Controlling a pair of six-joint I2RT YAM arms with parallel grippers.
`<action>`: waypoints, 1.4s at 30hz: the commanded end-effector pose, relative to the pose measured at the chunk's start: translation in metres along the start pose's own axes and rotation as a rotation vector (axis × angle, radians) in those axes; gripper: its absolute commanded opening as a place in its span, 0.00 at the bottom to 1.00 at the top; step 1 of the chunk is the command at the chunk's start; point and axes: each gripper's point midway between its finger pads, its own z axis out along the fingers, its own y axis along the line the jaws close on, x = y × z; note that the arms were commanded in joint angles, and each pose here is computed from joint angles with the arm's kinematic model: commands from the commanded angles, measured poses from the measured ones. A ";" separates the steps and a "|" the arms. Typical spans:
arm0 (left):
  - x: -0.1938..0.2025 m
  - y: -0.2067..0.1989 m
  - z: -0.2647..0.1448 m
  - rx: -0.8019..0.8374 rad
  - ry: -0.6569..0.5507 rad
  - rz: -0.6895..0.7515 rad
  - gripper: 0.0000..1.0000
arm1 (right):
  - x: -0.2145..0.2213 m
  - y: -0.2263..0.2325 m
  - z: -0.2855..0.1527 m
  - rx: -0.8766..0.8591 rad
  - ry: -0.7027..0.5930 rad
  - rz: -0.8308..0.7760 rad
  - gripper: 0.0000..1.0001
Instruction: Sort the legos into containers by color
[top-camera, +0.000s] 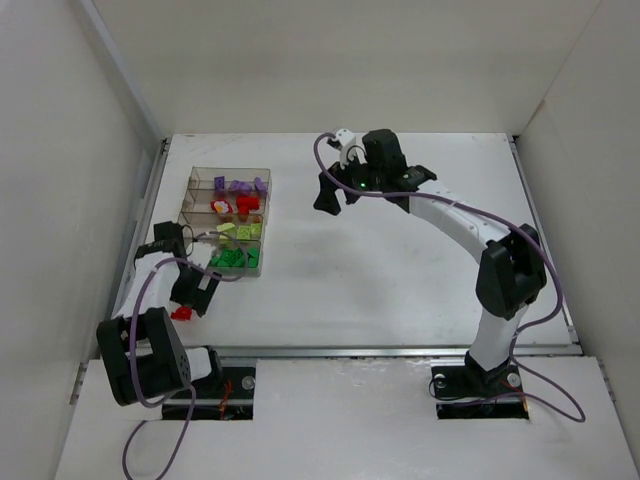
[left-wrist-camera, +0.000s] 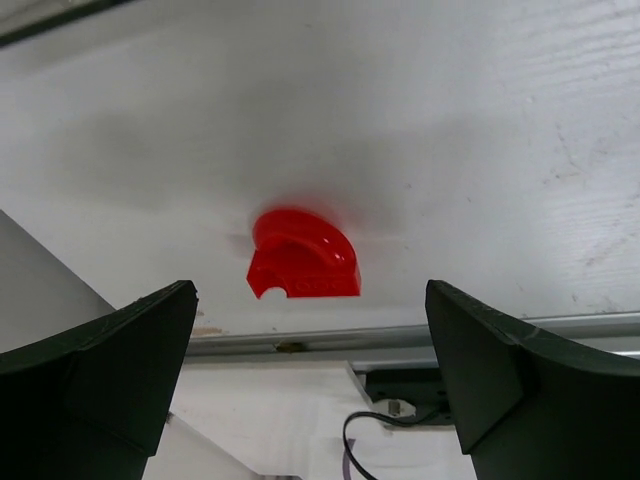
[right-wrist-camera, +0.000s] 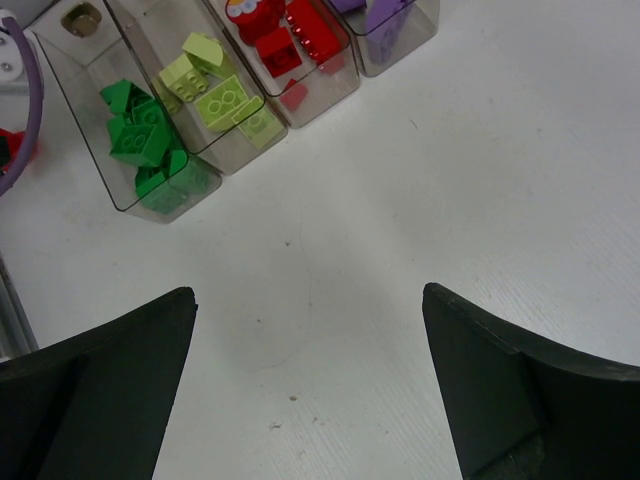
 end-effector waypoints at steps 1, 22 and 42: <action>0.000 0.009 0.013 0.015 0.003 0.021 0.96 | -0.021 0.008 -0.005 0.007 -0.034 -0.036 1.00; -0.003 0.003 0.039 0.101 0.001 0.045 0.33 | -0.037 0.012 0.000 0.017 -0.038 -0.048 1.00; -0.024 0.015 -0.002 0.082 -0.060 0.002 0.00 | -0.026 0.012 -0.001 0.017 -0.034 -0.055 1.00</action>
